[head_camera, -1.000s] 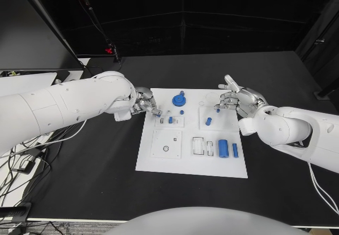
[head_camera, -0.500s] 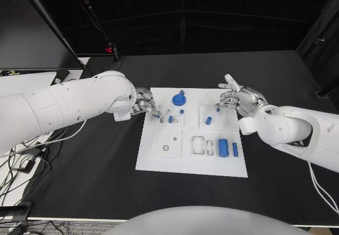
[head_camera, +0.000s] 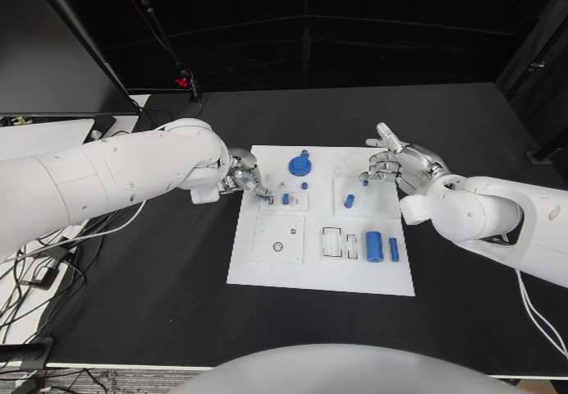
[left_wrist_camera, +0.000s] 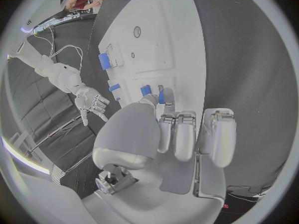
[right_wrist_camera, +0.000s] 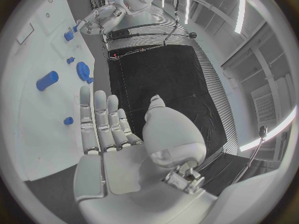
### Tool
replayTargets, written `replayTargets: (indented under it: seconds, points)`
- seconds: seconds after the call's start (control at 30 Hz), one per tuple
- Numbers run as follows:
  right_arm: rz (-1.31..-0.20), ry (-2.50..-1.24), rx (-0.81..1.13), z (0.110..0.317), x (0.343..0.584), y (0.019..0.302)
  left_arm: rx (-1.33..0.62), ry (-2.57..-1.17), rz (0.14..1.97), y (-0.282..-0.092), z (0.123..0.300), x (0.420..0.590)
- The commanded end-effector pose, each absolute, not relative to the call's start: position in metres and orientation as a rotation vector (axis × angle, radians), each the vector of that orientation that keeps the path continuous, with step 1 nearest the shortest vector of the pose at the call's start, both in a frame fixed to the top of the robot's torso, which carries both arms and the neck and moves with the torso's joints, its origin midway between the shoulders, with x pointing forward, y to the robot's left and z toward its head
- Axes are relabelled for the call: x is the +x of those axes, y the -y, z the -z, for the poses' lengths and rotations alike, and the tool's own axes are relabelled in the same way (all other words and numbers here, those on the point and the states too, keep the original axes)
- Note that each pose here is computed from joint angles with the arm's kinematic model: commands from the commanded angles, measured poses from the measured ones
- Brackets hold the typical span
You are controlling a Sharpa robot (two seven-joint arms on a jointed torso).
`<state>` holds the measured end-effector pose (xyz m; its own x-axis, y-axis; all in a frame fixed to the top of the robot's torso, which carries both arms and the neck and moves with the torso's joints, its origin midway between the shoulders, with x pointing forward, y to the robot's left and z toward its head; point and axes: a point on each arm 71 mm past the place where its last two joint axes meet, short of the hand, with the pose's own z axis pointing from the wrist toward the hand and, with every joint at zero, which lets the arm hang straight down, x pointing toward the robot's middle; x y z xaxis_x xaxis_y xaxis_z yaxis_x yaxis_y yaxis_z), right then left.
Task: Assemble the parts on the task board
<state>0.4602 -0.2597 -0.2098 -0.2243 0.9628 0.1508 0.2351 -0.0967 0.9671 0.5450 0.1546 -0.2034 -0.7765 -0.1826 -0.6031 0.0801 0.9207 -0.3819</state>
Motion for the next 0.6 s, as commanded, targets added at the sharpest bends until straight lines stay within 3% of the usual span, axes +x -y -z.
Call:
replayTargets:
  seconds: [0.03, 0.6]
  points:
    - [-1.386, -1.494, 1.339, 0.2083, 0.4603, 0.2587, -0.061, -2.424, 0.515, -0.1532, 0.2035, 0.5444]
    - [-1.386, -1.495, 1.340, 0.2080, 0.4596, 0.2589, -0.041, -2.460, 0.494, -0.1489, 0.2068, 0.5441]
